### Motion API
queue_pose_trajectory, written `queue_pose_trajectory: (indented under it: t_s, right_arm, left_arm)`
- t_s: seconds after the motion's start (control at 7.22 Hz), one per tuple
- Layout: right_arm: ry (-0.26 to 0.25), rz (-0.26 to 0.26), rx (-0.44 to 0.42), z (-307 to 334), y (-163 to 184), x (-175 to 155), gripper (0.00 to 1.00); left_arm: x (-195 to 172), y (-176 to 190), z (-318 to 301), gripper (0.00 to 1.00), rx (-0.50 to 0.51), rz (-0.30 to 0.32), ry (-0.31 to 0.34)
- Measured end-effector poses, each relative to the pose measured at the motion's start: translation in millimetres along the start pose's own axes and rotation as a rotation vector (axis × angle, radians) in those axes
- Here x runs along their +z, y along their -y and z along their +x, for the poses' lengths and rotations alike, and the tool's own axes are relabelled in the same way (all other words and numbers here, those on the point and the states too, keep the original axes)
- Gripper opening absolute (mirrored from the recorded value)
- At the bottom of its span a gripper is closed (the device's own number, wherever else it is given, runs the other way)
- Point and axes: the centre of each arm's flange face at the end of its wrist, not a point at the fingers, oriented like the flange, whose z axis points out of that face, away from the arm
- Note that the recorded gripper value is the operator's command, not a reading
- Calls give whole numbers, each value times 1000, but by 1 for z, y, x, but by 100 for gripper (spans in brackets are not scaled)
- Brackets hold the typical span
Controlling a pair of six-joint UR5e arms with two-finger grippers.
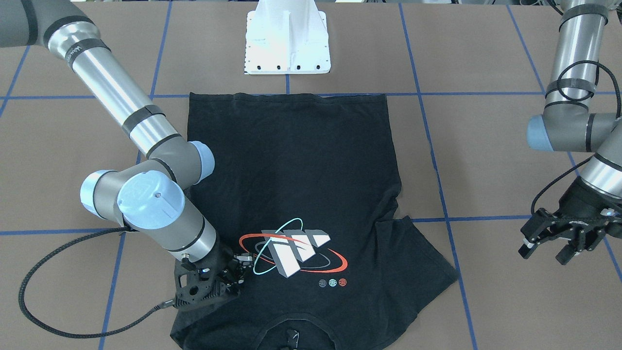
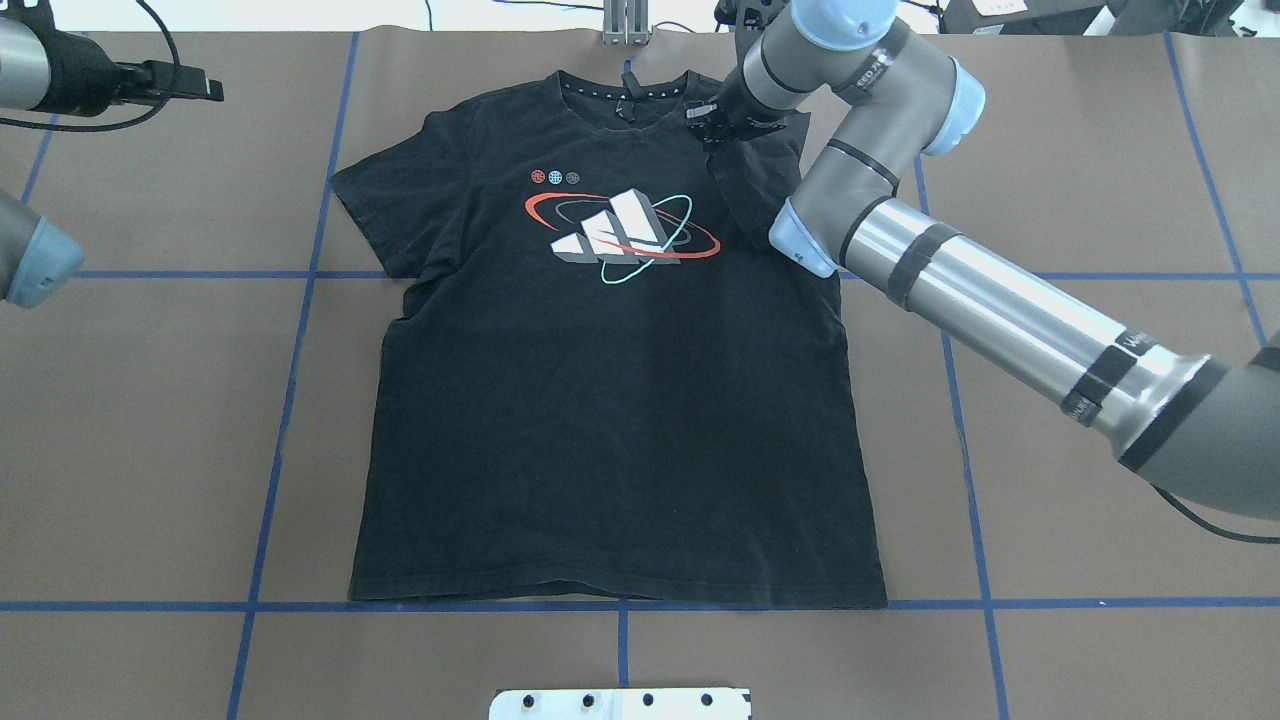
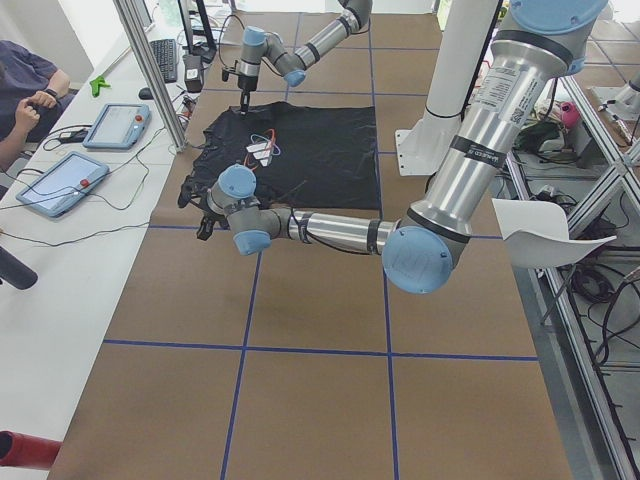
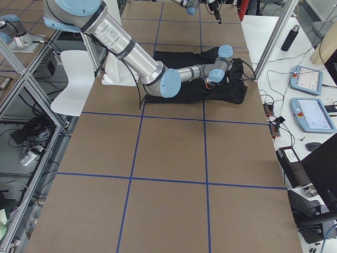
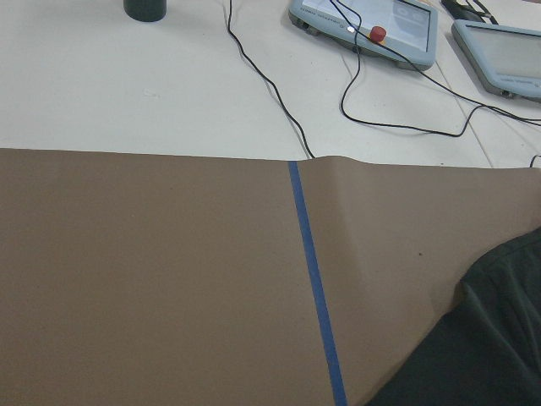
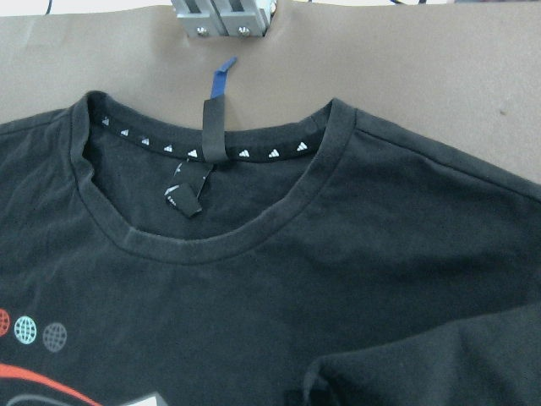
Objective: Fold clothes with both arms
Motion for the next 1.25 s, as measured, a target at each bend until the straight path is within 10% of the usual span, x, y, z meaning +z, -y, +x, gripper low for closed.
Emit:
queue_pose_trajectory:
  t_s: [0.14,0.42,1.25]
  right_arm:
    - [-18,2,6,-7,8,5,0]
    - [-40,5,14,-5,12,11,100]
    - [-19,-33,73,42,39,-14,100]
  left_arm:
    - [0,0,1,99,0,1,-1]
    - [0,1,2,99,0,2,-2]
    - [4,7,16,99,-36,5,-14]
